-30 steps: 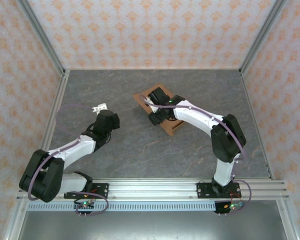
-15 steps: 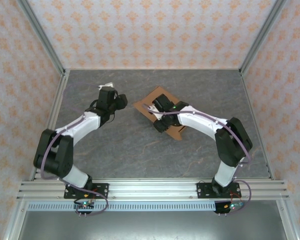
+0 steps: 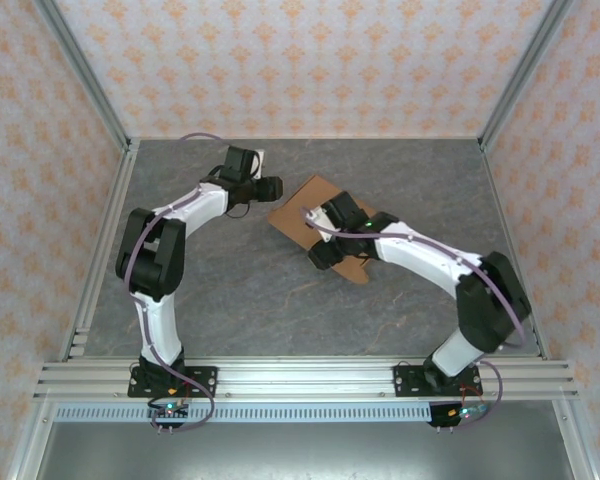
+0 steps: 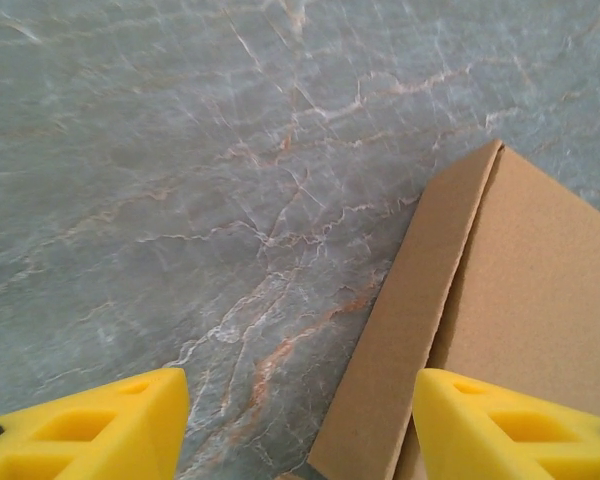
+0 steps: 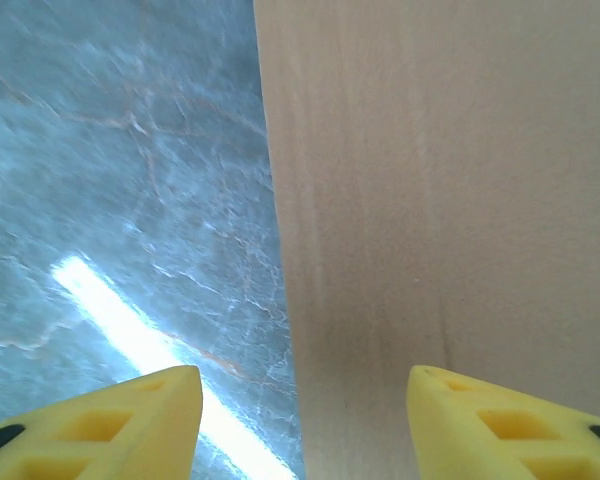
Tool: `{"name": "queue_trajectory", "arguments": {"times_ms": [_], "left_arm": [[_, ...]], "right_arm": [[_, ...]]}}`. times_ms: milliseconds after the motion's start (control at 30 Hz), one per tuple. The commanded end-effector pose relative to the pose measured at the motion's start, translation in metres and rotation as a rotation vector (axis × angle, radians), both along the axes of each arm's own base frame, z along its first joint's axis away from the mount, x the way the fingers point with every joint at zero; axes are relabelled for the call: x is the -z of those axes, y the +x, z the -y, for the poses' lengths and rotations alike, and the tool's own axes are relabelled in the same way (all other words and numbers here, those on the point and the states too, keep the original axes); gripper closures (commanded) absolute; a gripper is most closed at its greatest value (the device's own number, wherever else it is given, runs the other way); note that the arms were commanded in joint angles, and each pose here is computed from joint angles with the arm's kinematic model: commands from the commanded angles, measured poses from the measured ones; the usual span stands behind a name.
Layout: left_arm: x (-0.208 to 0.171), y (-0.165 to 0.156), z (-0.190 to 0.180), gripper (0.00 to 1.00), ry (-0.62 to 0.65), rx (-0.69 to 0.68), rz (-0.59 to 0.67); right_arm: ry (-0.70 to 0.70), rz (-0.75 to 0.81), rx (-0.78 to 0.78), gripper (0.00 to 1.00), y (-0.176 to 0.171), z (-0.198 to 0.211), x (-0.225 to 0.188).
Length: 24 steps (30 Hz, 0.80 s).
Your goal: Fold the paper box
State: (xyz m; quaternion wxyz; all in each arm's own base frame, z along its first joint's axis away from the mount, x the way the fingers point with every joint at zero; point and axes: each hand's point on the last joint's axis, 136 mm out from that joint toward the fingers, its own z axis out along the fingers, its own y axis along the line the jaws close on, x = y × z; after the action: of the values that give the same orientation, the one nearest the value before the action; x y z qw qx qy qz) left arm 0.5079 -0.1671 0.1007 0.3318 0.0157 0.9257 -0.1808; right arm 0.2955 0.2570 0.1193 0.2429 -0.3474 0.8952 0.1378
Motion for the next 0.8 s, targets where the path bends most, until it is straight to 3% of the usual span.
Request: {"name": "queue_trajectory", "arguments": {"times_ms": [0,167,267,500,767], "left_arm": [[0.011,-0.01,0.018,0.38,0.009,0.116,-0.068],[0.025,-0.009,0.031,0.38,0.022,0.213,-0.148],[0.026,-0.008,0.04,0.37,0.003,0.27,-0.181],[0.034,-0.011,0.055,0.36,-0.049,0.35,-0.266],[0.025,-0.019,0.061,0.37,-0.117,0.337,-0.264]], "right_arm": [[0.146,0.013,0.18,0.42,0.013,0.018,-0.024],[0.25,-0.035,0.567,0.38,0.023,0.091,-0.016],[0.257,-0.063,0.696,0.33,0.02,0.118,-0.005],[0.394,-0.182,0.785,0.26,0.028,0.127,0.019],[0.382,-0.199,0.806,0.3,0.048,0.133,0.037]]}}
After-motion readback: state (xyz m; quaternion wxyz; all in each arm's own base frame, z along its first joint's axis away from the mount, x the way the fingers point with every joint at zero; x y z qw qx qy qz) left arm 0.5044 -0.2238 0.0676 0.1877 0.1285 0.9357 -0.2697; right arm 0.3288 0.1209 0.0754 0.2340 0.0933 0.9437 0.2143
